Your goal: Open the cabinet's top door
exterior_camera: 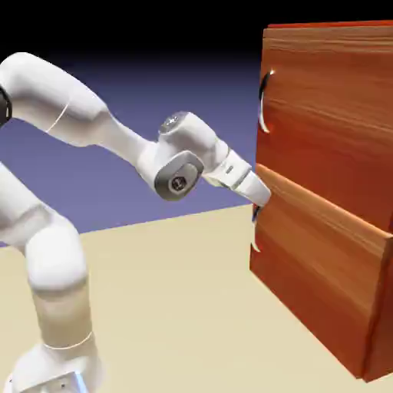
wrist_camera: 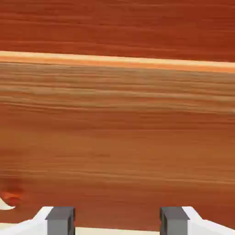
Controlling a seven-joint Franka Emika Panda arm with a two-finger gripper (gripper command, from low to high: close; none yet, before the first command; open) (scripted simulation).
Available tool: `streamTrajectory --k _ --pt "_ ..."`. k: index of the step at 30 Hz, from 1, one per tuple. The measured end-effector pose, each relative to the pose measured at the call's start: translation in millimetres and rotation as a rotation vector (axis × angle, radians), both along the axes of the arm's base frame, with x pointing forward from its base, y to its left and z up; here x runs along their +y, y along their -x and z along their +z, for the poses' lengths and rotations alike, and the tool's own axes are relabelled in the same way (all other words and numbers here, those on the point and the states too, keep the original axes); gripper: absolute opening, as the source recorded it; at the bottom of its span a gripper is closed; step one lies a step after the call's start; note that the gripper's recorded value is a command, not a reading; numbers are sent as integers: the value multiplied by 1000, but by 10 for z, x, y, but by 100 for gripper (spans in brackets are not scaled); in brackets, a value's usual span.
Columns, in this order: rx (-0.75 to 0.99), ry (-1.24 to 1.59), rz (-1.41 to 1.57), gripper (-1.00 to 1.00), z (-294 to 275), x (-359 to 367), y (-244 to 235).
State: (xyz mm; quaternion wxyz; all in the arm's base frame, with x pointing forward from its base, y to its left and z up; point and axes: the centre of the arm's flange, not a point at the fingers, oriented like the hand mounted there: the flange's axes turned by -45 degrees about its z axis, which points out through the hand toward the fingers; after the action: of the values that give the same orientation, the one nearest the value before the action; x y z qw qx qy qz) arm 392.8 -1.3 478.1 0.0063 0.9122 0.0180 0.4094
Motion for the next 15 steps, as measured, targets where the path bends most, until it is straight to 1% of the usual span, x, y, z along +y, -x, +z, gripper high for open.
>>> streamTrajectory --k 15 --pt "-258 -22 -57 0 939 -150 2"
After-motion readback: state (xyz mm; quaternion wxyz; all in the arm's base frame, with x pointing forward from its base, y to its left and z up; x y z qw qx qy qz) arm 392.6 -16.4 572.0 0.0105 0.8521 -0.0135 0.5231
